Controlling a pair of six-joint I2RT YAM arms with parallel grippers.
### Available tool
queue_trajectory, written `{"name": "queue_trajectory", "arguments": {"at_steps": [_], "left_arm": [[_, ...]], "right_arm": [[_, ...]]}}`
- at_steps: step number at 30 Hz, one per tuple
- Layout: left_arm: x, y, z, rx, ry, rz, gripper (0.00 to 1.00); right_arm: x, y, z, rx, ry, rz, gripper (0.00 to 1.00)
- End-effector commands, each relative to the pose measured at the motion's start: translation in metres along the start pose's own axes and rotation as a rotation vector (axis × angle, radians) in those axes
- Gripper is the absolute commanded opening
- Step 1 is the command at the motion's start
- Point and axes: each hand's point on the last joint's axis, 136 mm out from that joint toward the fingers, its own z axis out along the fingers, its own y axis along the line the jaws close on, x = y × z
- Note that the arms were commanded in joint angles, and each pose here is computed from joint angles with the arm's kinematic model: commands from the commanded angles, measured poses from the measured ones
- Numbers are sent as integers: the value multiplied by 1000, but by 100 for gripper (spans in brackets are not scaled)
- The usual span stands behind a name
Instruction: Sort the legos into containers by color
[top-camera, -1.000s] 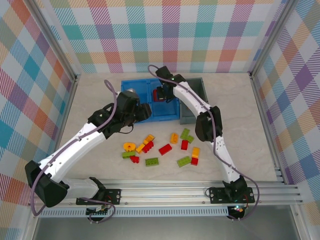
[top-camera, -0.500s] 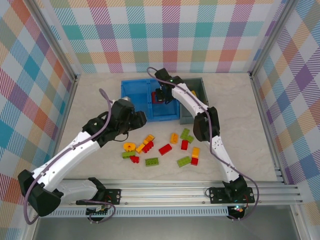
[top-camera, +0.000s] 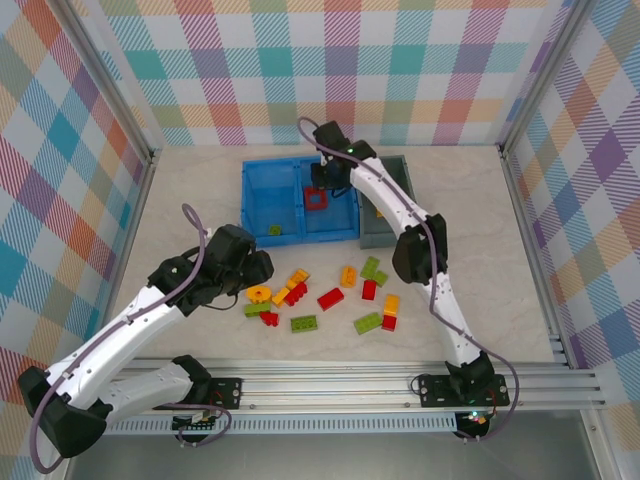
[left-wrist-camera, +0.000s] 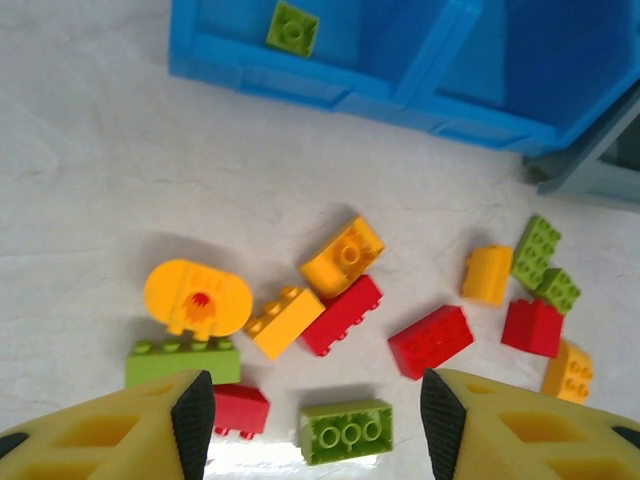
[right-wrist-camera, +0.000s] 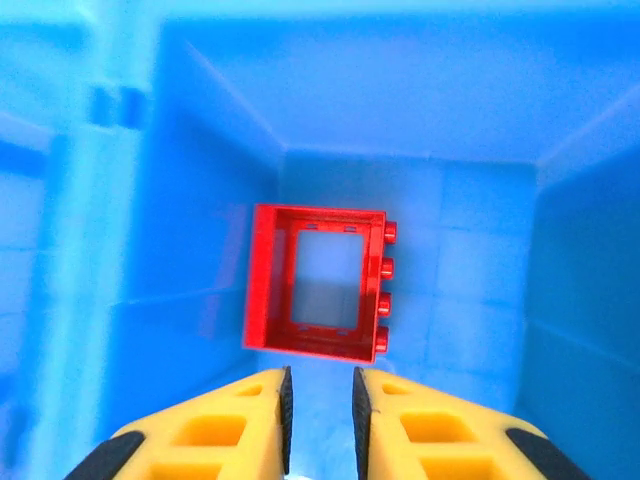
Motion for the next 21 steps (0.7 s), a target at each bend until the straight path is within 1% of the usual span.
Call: {"name": "queue_trajectory", "arguments": {"at_steps": [1, 3, 5, 7, 9, 12, 16, 19, 21], "left_arm": [[24, 27, 5, -87, 83, -16, 61], [36, 33, 10, -98, 121, -15, 64], [49, 36, 18, -93, 169, -7, 68], [63, 37, 29, -89, 224, 8, 72], [74, 37, 38, -77, 268, 28, 77], [86, 43, 49, -97, 316, 52, 82], [96, 47, 65, -116, 354, 69, 84], [99, 52, 76, -133, 372, 64, 84], [99, 54, 83, -137, 376, 59, 85]], "right_arm": [[-31, 17, -92, -59, -130, -18, 25], [-24, 29, -123, -86, -173, -50, 28], [-5, 45, -148, -132, -212, -85, 35], [23, 60, -174, -180, -234, -118, 42], [61, 69, -183, -207, -207, -145, 47], [116, 79, -192, -264, -148, -151, 53], [183, 84, -194, -287, -56, -157, 54], [220, 80, -195, -277, -13, -153, 54], [237, 78, -196, -276, 6, -146, 54]]}}
